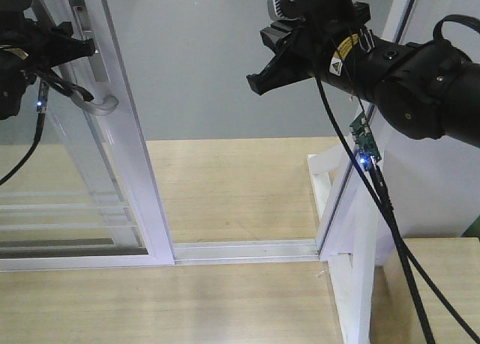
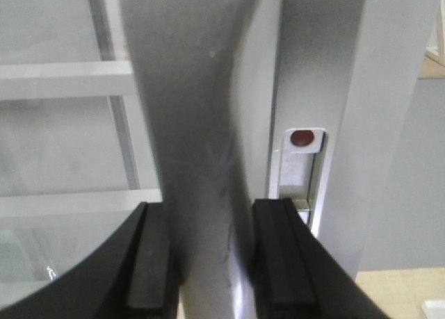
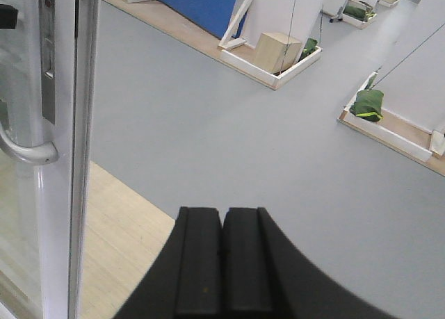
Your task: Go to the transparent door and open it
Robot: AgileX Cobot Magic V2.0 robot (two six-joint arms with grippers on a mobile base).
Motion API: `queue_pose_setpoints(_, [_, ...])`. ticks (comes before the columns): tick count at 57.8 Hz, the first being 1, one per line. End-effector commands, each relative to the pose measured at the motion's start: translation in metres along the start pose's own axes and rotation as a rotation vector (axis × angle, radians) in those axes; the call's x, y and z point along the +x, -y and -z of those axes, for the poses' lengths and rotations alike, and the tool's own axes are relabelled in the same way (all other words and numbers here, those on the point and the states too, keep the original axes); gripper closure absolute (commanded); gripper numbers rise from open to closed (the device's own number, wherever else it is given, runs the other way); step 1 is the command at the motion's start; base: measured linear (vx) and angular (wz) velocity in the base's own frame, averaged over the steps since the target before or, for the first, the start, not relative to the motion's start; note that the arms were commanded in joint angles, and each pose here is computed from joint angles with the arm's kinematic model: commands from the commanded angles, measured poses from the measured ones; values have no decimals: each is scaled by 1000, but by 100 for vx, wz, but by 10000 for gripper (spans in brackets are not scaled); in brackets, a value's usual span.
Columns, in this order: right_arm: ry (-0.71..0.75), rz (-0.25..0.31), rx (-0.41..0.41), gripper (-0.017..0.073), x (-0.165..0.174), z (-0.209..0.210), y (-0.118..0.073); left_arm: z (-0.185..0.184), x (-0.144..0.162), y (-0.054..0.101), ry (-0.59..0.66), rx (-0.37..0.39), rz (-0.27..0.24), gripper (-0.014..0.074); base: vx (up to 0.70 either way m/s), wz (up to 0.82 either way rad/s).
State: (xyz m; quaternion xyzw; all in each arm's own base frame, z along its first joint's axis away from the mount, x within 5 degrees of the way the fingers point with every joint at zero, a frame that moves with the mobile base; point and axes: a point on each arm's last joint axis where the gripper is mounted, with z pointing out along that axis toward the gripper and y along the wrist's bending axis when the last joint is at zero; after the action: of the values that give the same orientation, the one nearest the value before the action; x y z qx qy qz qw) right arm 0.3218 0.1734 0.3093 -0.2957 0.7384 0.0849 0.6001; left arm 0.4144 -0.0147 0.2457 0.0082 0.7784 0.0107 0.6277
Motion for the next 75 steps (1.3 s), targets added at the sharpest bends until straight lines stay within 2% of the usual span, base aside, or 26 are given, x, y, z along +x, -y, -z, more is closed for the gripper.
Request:
queue_pose_setpoints(1, [147, 17, 13, 568, -29, 13, 4, 14, -35, -17, 96, -42, 14, 602, 0, 0])
queue_pose_setpoints(13, [148, 17, 12, 568, -29, 12, 4, 20, -36, -50, 58, -114, 30, 601, 0, 0])
queue_pose_setpoints(22, [143, 14, 8, 568, -25, 8, 3, 20, -31, -59, 12, -130, 37, 599, 0, 0])
queue_pose_setpoints(31, [129, 12, 5, 568, -22, 4, 3, 26, -32, -57, -28, -117, 22, 599, 0, 0])
queue_pose_setpoints(39, [129, 12, 6, 568, -22, 5, 3, 46, -32, -57, -9, -123, 18, 599, 0, 0])
queue_pose_setpoints(49, [108, 4, 11, 568, -23, 8, 4, 90, -21, -52, 43, -122, -33, 599, 0, 0])
queue_pose_setpoints(52, [95, -1, 17, 568, -25, 14, 5, 109, -21, -50, 66, -122, -29, 599, 0, 0])
queue_pose_setpoints(68, [76, 8, 81, 568, -58, 80, 17, 197, -13, -36, 79, -93, -24, 599, 0, 0])
queue_pose_setpoints(72, [98, 7, 91, 568, -60, 100, 18, 216, -13, -28, 70, -57, -65, 599, 0, 0])
queue_pose_setpoints(75, [121, 8, 92, 568, -56, 118, 16, 229, -14, -22, 75, -29, -78, 599, 0, 0])
